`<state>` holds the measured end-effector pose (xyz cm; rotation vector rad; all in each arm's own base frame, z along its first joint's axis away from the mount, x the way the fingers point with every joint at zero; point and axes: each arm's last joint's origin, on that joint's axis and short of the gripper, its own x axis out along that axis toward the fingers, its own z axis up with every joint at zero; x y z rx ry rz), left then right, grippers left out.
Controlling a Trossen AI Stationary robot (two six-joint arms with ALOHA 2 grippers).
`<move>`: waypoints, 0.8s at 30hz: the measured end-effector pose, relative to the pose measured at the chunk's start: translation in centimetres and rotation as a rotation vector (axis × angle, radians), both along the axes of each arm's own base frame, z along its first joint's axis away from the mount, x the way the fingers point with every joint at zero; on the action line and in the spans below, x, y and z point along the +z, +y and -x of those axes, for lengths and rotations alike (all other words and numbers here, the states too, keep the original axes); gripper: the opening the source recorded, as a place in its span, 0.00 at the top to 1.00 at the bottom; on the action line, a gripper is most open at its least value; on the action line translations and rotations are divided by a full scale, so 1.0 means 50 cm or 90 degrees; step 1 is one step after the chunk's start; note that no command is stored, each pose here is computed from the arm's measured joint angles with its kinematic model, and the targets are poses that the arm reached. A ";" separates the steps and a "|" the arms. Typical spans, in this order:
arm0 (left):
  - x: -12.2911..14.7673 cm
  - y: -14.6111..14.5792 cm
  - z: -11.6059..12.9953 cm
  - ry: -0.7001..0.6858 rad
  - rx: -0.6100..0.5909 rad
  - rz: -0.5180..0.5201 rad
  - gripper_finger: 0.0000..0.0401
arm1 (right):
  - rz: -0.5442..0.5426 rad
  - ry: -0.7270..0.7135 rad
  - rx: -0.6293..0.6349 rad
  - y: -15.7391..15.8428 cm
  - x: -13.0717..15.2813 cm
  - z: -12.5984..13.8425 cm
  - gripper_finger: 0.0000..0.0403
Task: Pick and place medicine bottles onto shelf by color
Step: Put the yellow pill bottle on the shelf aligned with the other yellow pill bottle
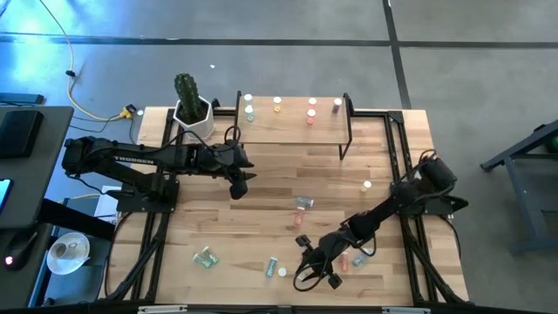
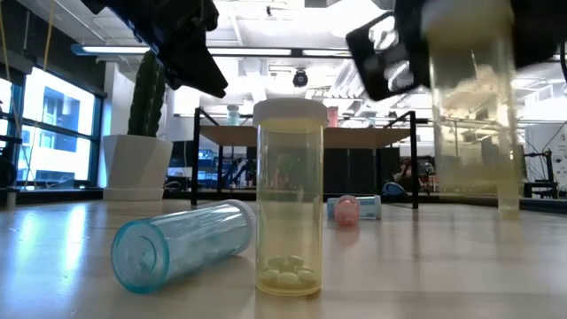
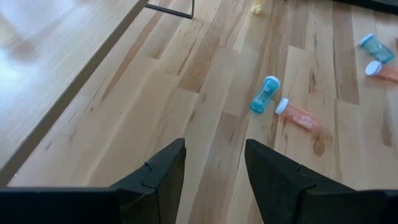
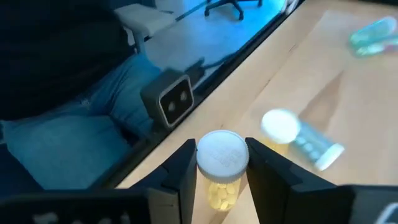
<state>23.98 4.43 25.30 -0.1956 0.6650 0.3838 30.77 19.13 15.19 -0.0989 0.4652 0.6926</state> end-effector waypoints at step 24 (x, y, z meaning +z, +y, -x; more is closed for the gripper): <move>0.002 0.009 0.003 0.050 0.012 -0.144 0.61 | 0.179 -0.367 -0.533 -0.403 0.330 0.022 0.74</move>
